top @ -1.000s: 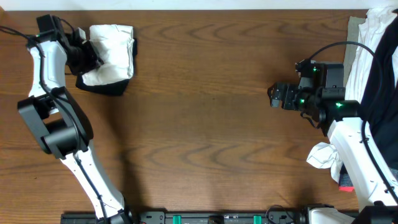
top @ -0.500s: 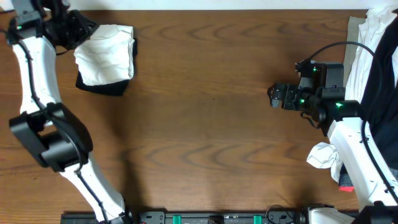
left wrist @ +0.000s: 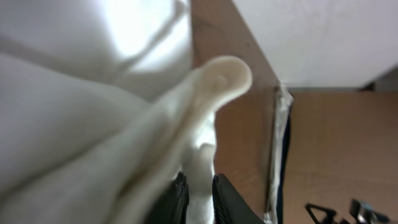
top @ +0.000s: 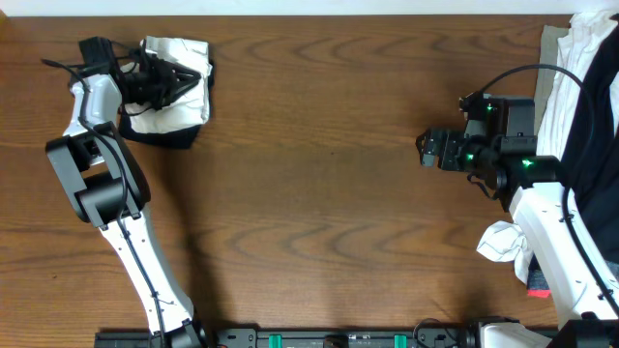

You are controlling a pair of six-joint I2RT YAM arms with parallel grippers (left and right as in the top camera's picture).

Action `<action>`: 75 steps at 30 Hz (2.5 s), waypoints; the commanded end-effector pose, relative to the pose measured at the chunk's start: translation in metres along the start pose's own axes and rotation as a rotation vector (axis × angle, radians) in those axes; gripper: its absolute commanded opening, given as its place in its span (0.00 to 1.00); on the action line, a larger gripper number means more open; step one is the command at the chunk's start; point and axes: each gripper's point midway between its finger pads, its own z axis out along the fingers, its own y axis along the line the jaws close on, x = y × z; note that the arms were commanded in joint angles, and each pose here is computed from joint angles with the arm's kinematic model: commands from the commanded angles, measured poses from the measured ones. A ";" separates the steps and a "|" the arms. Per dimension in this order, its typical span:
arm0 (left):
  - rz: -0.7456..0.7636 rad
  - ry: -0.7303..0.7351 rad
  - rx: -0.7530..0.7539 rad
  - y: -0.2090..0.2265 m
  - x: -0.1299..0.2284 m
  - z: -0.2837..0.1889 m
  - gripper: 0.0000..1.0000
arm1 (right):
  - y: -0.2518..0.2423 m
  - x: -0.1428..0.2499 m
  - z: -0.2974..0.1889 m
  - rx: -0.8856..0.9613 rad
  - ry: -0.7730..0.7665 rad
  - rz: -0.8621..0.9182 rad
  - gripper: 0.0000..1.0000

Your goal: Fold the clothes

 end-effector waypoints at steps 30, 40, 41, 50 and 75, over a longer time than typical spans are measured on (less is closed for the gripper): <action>0.101 -0.453 -0.692 -0.186 0.024 -0.192 0.68 | -0.002 -0.002 -0.002 0.007 -0.008 -0.003 0.99; 0.051 -0.408 -0.721 -0.181 0.042 -0.194 0.98 | -0.002 -0.002 -0.002 0.007 -0.008 -0.003 0.99; 0.051 -0.408 -0.721 -0.181 0.042 -0.194 0.98 | -0.002 -0.002 -0.002 0.007 -0.008 -0.002 0.99; 0.051 -0.408 -0.721 -0.181 0.042 -0.194 0.98 | -0.002 -0.002 -0.002 0.007 -0.008 -0.002 0.99; 0.051 -0.408 -0.721 -0.181 0.042 -0.194 0.98 | -0.002 -0.002 -0.002 0.007 -0.008 -0.003 0.99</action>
